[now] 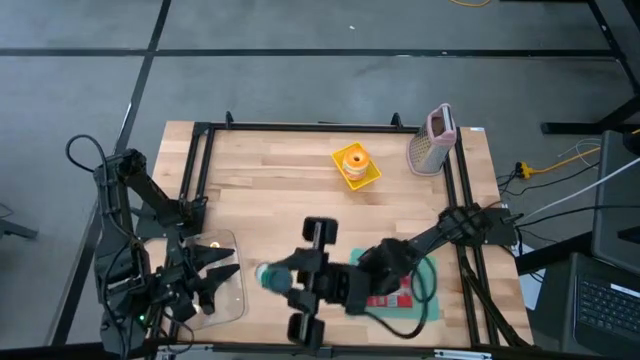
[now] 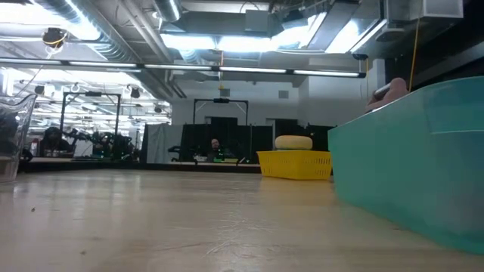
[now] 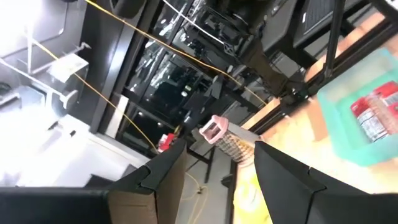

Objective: Pick & Place Food Item
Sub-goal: Put the green food coloring bottle into the transparent bin

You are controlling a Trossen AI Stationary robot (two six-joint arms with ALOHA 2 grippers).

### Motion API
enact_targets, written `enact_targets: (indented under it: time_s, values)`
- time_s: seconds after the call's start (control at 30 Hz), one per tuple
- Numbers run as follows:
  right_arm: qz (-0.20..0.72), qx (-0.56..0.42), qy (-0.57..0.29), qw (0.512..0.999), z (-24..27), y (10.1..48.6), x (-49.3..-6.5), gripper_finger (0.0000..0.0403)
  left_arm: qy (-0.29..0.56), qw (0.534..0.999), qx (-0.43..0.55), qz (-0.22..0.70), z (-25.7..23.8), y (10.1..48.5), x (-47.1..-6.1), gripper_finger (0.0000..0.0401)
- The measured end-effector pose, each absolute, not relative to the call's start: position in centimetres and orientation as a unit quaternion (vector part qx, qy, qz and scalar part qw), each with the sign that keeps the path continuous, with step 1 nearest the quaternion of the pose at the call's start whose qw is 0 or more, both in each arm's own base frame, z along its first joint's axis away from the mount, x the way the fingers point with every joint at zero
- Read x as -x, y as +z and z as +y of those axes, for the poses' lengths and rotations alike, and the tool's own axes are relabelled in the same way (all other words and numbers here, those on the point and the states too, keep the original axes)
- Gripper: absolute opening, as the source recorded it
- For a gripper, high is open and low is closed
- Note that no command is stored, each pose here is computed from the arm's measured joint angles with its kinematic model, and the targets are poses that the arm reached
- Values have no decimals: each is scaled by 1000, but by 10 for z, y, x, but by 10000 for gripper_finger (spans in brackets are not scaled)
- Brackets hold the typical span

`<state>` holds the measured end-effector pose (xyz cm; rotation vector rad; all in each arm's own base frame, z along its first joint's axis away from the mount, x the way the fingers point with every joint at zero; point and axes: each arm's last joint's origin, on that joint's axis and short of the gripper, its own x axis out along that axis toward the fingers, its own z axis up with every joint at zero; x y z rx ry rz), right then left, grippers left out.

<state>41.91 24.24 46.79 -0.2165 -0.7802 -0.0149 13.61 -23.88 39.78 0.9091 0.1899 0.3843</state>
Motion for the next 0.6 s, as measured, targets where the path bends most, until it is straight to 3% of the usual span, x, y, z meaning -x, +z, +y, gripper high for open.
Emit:
enact_targets:
  time_s: [0.2,0.4,0.5,0.6]
  values:
    - [-431,133,28,892,244,452,-430,91,189,861,-461,101,-238,400,-141,182]
    - [-458,154,61,873,237,450,-436,91,189,854,-474,104,-243,411,-145,152]
    - [-398,146,-21,905,231,447,-442,91,178,861,-466,100,-246,415,-144,143]
    - [-251,153,-148,944,229,433,-451,91,170,864,-464,91,-251,415,-134,146]
